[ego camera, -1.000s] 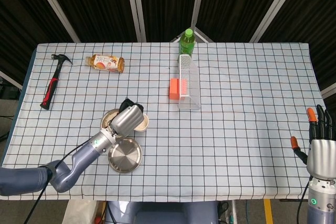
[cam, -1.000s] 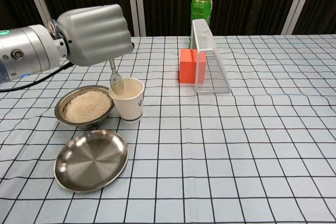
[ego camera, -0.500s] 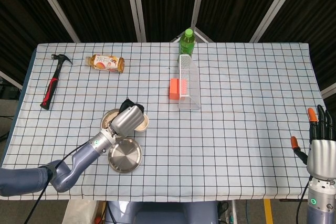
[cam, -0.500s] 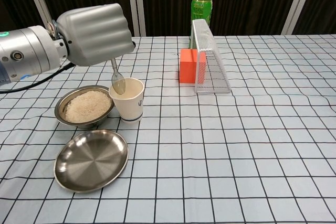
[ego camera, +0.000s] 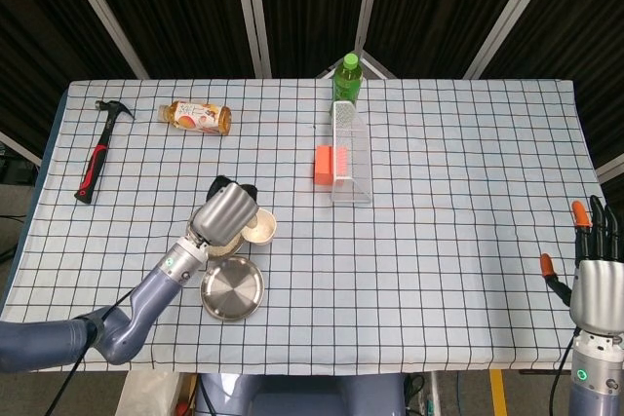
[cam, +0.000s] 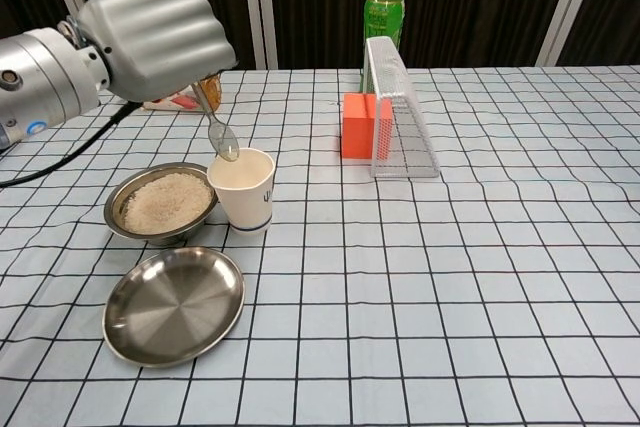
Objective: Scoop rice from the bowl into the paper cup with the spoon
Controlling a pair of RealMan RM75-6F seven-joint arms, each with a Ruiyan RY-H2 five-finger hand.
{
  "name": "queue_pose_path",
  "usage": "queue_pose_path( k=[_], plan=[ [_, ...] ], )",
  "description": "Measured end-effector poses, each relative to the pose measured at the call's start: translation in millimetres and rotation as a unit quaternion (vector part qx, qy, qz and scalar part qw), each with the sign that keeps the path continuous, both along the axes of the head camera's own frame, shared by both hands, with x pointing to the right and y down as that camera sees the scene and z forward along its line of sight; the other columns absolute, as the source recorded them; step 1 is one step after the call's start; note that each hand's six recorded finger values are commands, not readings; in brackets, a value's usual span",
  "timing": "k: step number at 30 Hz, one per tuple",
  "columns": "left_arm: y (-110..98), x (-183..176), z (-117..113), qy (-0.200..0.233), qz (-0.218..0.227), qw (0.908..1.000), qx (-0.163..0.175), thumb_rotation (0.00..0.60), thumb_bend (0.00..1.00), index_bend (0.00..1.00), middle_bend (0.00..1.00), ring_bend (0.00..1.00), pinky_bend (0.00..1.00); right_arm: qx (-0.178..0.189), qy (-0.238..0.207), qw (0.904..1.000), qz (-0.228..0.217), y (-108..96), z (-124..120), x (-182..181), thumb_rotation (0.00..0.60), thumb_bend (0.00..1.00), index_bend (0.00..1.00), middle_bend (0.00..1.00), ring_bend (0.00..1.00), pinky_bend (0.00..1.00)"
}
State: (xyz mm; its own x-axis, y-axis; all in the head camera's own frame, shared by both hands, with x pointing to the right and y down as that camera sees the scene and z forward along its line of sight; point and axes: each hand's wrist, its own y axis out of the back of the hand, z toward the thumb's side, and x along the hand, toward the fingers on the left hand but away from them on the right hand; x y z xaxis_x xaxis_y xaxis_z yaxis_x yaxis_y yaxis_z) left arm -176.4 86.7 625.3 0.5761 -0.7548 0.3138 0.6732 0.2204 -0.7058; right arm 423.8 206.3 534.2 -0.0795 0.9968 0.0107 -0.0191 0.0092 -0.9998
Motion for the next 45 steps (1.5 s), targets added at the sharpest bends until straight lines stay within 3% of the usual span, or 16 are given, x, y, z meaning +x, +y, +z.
queue_pose_path(
  k=[8, 15, 20, 27, 45],
  plan=[
    [10.3, -16.9, -9.0, 0.080, -0.117, 0.9868, -0.077, 0.600, 0.51, 0.57, 1.00, 1.00, 1.00, -0.001, 0.000, 1.0000, 0.002, 0.0, 0.7, 0.5, 0.600, 0.32, 0.00, 0.00, 0.00, 0.00],
    [36.6, -26.9, -19.7, 0.139, -0.180, 0.9628, -0.147, 0.600, 0.51, 0.56, 1.00, 1.00, 1.00, -0.003, -0.002, 1.0000, 0.003, -0.1, 2.3, 0.6, 0.600, 0.32, 0.00, 0.00, 0.00, 0.00],
    [64.8, -39.0, -24.4, 0.154, -0.214, 0.9449, -0.194, 0.600, 0.51, 0.56, 1.00, 1.00, 1.00, -0.003, -0.001, 1.0000, 0.002, -0.7, 2.8, 0.1, 0.600, 0.32, 0.00, 0.00, 0.00, 0.00],
    [104.9, -65.3, -20.4, 0.139, -0.261, 0.9219, -0.251, 0.600, 0.51, 0.56, 1.00, 1.00, 1.00, -0.003, -0.002, 1.0000, 0.003, -0.8, 3.3, 0.0, 0.600, 0.32, 0.00, 0.00, 0.00, 0.00],
    [131.7, -63.9, 14.7, 0.108, -0.274, 0.9145, -0.277, 0.600, 0.47, 0.55, 1.00, 1.00, 1.00, -0.001, -0.001, 1.0000, 0.000, -1.2, 3.0, 0.5, 0.600, 0.32, 0.00, 0.00, 0.00, 0.00]
  ],
)
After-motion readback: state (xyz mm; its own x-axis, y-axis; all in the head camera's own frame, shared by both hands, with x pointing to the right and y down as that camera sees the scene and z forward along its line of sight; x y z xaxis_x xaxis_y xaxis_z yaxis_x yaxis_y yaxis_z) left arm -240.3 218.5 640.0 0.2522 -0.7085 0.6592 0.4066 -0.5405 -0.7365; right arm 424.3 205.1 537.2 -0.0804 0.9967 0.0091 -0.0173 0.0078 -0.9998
